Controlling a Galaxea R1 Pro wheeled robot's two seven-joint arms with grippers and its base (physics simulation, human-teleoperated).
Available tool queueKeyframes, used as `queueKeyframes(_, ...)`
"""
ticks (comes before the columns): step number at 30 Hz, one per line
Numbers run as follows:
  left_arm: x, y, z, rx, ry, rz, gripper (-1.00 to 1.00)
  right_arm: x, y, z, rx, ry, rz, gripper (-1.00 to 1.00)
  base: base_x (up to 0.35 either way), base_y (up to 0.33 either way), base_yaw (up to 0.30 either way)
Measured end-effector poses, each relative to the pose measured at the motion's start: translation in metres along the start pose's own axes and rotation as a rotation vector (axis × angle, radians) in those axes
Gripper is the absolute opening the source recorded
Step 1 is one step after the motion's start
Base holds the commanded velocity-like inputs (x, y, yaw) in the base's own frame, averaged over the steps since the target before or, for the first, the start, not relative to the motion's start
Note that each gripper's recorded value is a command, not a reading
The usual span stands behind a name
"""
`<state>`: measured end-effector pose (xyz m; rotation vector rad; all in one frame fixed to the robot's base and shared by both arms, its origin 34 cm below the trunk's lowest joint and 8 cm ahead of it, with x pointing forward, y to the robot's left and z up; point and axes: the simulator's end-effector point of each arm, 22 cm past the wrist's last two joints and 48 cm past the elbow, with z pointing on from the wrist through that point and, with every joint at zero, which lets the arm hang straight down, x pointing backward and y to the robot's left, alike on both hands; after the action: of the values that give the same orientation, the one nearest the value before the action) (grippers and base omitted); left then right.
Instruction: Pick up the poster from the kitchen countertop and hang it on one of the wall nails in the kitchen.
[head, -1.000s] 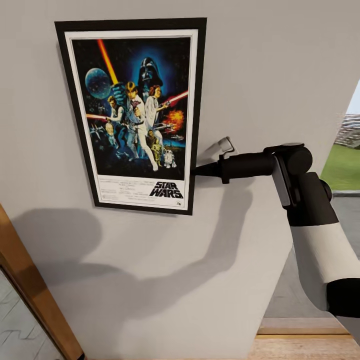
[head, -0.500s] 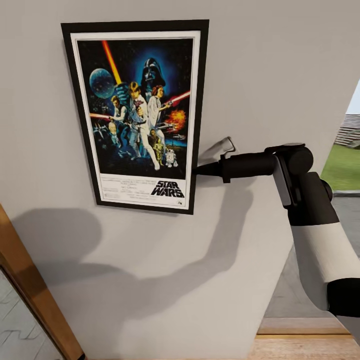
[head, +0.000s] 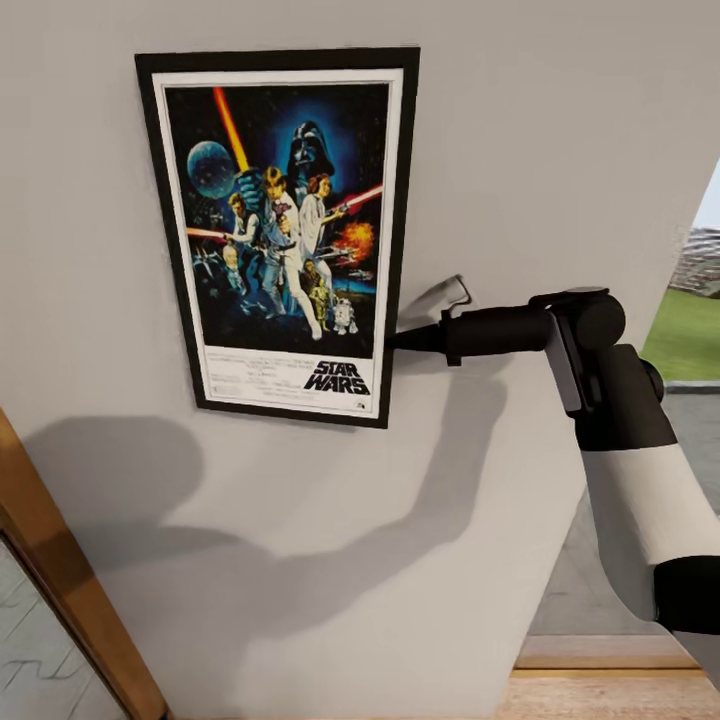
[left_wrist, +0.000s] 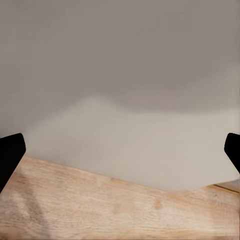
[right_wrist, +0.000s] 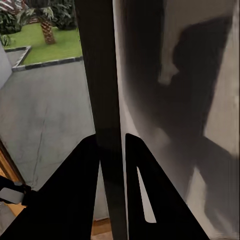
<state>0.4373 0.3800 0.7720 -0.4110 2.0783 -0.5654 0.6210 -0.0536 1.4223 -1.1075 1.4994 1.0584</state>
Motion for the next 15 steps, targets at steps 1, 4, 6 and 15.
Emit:
queueKeyframes(1, 0.000, 0.000, 0.000, -0.001, 0.001, 0.000, 1.00, 0.012, 0.030, 0.009, -0.122, 0.048, -0.028, -1.00, 0.000, 0.000, 0.000)
queueKeyframes(4, 0.002, 0.001, -0.002, -0.003, 0.003, -0.001, 1.00, 0.010, 0.038, 0.020, -0.139, 0.047, -0.048, 1.00, 0.000, 0.000, 0.000)
queueKeyframes(6, 0.002, 0.001, -0.002, -0.002, 0.002, 0.000, 1.00, -0.006, -0.002, -0.011, -0.036, -0.051, 0.044, 1.00, 0.000, 0.000, 0.000)
queueKeyframes(15, 0.002, 0.001, -0.003, -0.002, 0.003, 0.000, 1.00, -0.008, -0.001, -0.016, -0.050, -0.065, 0.052, 1.00, 0.000, 0.000, 0.000)
